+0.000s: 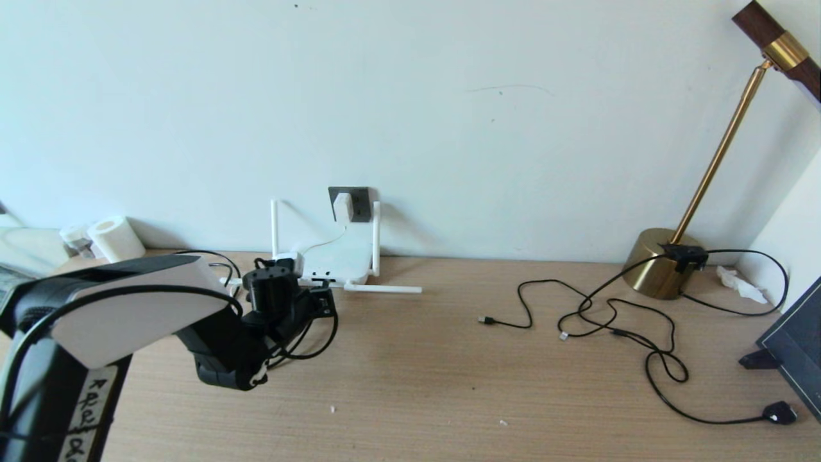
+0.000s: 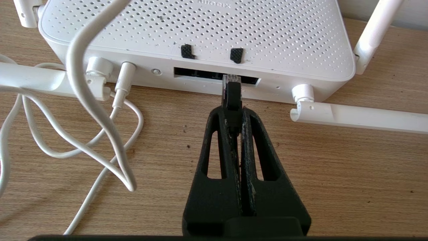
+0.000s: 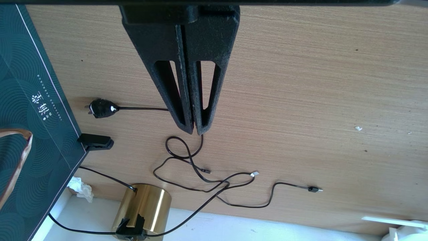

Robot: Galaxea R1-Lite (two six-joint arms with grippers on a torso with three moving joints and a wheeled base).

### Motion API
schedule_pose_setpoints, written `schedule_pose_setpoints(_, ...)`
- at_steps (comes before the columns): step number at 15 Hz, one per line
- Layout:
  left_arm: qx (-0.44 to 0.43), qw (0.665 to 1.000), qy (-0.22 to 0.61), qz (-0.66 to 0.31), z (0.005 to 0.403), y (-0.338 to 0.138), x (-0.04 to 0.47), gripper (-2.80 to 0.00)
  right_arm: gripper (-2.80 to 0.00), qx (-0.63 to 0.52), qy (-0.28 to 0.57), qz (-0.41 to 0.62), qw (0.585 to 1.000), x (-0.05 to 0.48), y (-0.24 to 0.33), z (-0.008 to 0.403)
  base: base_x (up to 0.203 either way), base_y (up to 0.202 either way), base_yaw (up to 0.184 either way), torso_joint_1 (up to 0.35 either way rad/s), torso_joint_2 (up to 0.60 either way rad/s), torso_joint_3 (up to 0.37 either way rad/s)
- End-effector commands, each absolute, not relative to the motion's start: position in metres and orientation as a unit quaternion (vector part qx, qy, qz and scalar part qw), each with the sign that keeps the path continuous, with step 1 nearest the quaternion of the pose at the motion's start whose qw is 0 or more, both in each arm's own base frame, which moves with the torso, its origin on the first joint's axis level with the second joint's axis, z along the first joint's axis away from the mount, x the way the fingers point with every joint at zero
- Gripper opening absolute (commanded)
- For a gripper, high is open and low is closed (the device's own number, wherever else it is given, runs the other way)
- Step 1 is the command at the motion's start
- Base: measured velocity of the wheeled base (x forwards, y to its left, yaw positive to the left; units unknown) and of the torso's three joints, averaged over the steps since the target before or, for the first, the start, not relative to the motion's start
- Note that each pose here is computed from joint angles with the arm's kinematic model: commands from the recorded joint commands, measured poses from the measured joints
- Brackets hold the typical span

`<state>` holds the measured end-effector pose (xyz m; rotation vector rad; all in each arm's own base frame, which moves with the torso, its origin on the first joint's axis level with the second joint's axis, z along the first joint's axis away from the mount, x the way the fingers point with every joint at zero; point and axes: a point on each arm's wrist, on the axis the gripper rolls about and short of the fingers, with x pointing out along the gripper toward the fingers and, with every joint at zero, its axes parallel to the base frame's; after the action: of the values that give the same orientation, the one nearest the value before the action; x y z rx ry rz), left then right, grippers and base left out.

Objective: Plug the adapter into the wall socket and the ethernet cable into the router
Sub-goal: Align cable and router interface

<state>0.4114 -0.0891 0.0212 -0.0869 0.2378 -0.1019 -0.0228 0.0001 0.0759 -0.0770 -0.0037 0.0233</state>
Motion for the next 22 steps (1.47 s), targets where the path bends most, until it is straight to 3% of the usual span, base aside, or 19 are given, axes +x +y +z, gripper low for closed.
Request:
schedule_pose_setpoints(1,-0.044,0.991,0.115,-0.051,0.0218,-0.0894,0.4115,-2.8,-2.8,-0.039,-0.003,0.012,0.999,-0.0229,0.0001,0.0761,0.0,0.0,0.0,0.0,0.0,0.0)
schedule_pose_setpoints(22,-0.039,0.992,0.11,-0.053,0.0265,-0.0886,0.4134,-2.8,-2.8,-0.038,-0.002,0.012,0.999,-0.0228,0.0001,0.0758,0.0,0.0,0.0,0.0,0.0,0.0)
